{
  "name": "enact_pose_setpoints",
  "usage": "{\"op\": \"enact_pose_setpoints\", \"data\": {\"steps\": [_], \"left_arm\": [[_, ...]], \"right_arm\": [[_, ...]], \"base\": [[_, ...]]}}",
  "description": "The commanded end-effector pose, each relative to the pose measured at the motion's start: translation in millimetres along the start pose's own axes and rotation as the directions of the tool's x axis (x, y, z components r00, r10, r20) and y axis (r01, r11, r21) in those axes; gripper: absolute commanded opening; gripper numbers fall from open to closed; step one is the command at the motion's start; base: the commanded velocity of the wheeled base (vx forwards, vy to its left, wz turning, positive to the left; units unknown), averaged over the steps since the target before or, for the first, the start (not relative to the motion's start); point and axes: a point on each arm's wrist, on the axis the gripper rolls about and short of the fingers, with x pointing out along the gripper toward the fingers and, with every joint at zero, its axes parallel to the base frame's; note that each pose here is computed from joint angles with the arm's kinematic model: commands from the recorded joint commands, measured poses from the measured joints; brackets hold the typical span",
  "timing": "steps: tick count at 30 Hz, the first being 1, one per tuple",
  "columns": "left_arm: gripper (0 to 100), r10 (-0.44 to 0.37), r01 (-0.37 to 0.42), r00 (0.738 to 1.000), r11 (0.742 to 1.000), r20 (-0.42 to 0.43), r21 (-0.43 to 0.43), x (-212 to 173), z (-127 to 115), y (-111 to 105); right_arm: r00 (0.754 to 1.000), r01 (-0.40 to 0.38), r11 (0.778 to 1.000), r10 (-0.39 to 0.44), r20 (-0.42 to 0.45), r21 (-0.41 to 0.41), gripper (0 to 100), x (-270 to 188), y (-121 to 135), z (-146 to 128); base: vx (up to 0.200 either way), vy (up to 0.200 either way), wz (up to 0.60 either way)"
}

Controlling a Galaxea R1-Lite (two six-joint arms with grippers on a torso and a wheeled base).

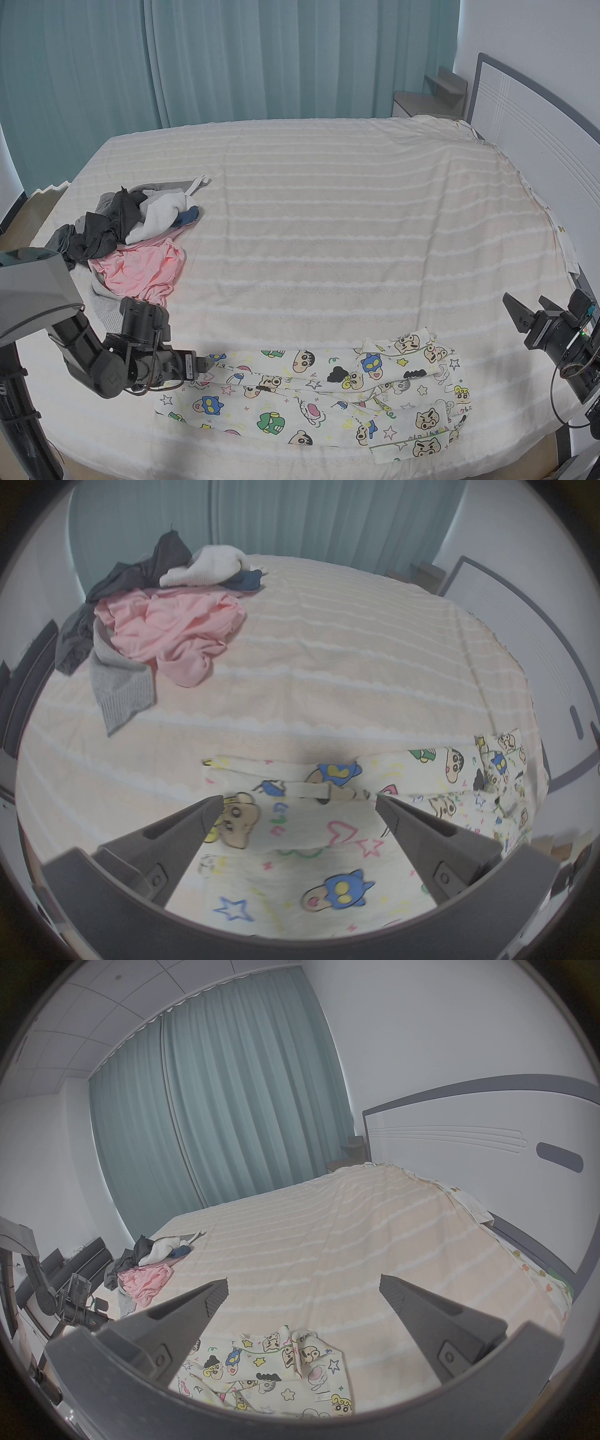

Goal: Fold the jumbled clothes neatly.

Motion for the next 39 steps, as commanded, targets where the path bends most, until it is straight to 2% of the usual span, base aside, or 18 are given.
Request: {"op": "enact_pose_setpoints", "data": {"steps": [1,5,8,9,10,13,22,29,34,39], "left_arm": [[100,0.01,-0.011,1.0,1.0,0.025,0.016,-25,2,27],[100,-0.018,0.019,1.0,0.999,-0.014,0.036,-31,-6,51],[100,-0.017,0.017,1.0,0.999,-0.025,0.036,-28,-8,60],[100,-0.017,0.017,1.0,0.999,-0.025,0.036,-28,-8,60],[100,-0.054,0.055,0.998,0.998,-0.041,0.027,-25,-10,61],[100,-0.101,0.103,0.993,0.995,-0.055,0.02,-23,-12,60],[100,-0.142,0.145,0.985,0.989,-0.094,0.025,-10,-20,59],[100,-0.14,0.143,0.987,0.989,-0.077,0.031,-8,-18,60],[100,-0.13,0.133,0.989,0.99,-0.077,0.043,-8,-18,65],[100,-0.132,0.138,0.988,0.988,-0.085,0.067,9,-21,67]], "right_arm": [[1.0,0.001,1.0,-0.001,-0.003,0.001,100,0,0,-1],[1.0,0.0,1.0,0.0,-0.006,0.0,100,0,0,-1],[1.0,-0.003,1.0,0.003,-0.009,-0.001,100,0,0,-1],[1.0,-0.003,1.0,0.003,-0.009,-0.001,100,0,0,-1],[1.0,-0.001,1.0,0.001,-0.014,-0.003,100,0,0,-3],[1.0,-0.001,1.0,0.001,-0.021,-0.005,100,0,0,-4],[1.0,-0.013,1.0,0.012,-0.02,-0.004,100,-2,-1,-4],[0.999,-0.015,1.0,0.015,-0.036,-0.016,100,-5,-1,-7],[1.0,-0.028,0.999,0.028,0.002,-0.021,100,-10,0,-2],[0.997,-0.071,0.997,0.072,0.022,-0.03,100,-18,6,1]], "base": [[0.0,0.0,0.0],[0.0,0.0,0.0],[0.0,0.0,0.0],[0.0,0.0,0.0],[0.0,0.0,0.0],[0.0,0.0,0.0],[0.0,0.0,0.0],[0.0,0.0,0.0],[0.0,0.0,0.0],[0.0,0.0,0.0]]}}
